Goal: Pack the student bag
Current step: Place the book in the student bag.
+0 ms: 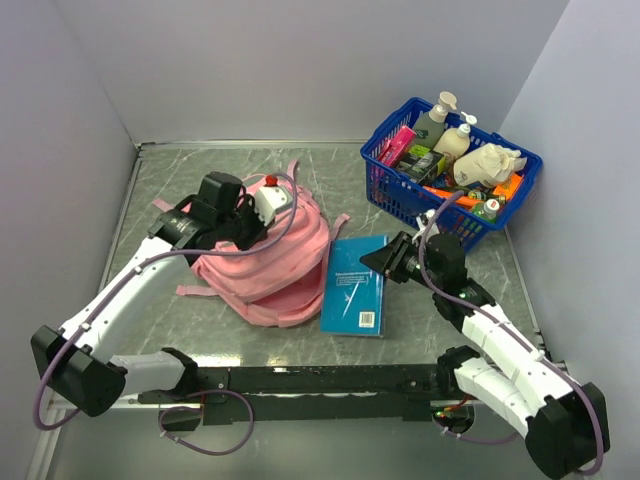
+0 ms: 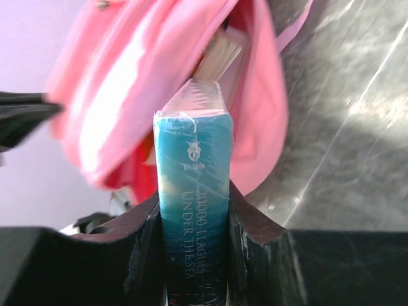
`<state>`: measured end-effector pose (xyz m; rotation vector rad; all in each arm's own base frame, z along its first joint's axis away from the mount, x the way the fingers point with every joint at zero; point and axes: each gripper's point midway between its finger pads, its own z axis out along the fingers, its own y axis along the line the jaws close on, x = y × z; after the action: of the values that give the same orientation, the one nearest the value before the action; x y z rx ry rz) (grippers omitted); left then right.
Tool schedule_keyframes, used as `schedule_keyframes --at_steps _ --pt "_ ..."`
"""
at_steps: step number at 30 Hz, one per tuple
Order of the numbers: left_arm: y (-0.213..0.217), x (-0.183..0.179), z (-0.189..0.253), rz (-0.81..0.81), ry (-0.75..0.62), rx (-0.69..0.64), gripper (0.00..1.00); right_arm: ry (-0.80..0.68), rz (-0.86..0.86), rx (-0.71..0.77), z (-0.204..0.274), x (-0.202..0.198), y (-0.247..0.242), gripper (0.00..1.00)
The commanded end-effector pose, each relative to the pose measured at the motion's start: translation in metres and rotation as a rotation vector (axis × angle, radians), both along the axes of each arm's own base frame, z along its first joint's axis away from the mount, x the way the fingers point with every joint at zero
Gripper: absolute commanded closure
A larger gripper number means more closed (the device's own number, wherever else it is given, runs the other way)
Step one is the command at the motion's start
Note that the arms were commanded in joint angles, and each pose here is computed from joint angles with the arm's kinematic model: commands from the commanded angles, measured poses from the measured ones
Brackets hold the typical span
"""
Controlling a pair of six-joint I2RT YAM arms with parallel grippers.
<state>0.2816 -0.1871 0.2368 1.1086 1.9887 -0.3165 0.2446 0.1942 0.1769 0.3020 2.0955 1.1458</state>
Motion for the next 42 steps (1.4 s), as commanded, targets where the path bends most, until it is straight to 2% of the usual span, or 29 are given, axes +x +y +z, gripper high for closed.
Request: schedule_keyframes --at_steps 1,4,8,9,10,15,18,26,31,32,35,42 --pt "-0.019 0.02 0.033 -0.041 -0.139 -0.102 0.99 -0.006 0.068 0.181 0.045 -0.012 0.018 1.0" --pt "-0.021 0.02 0.035 -0.048 -0.141 -0.109 0.99 0.067 0.149 0.283 0.04 -0.02 0.032 1.0" --pt "-0.02 0.017 0.036 -0.057 -0.149 -0.105 0.99 0.153 0.207 0.332 0.024 -0.013 0.047 1.0" --pt "-0.019 0.015 0.035 -0.061 -0.143 -0.102 0.99 0.095 0.233 0.364 0.037 -0.009 0.051 1.0" --pt "-0.018 0.013 0.035 -0.07 -0.146 -0.098 0.99 0.126 0.237 0.391 0.035 -0.004 0.054 1.0" --pt "-0.014 0.011 0.029 -0.072 -0.146 -0.071 0.99 0.094 0.33 0.482 0.059 0.004 0.069 1.0" --pt "-0.013 0.011 0.026 -0.072 -0.144 -0.064 0.99 0.052 0.381 0.48 0.07 0.002 0.072 1.0" --pt "-0.017 0.014 0.024 -0.081 -0.135 -0.07 0.99 0.08 0.451 0.45 0.073 -0.015 0.072 1.0" --pt "-0.019 0.014 0.025 -0.091 -0.131 -0.073 0.99 0.049 0.443 0.479 0.083 -0.008 0.073 1.0" --pt "-0.019 0.013 0.026 -0.093 -0.131 -0.072 0.99 -0.009 0.459 0.503 0.095 -0.006 0.074 1.0" --pt "-0.017 0.012 0.028 -0.093 -0.136 -0.07 0.99 0.027 0.467 0.555 0.102 0.001 0.078 1.0" --pt "-0.022 0.009 0.04 -0.109 -0.133 -0.098 0.99 -0.004 0.214 0.499 0.081 0.056 0.077 1.0"
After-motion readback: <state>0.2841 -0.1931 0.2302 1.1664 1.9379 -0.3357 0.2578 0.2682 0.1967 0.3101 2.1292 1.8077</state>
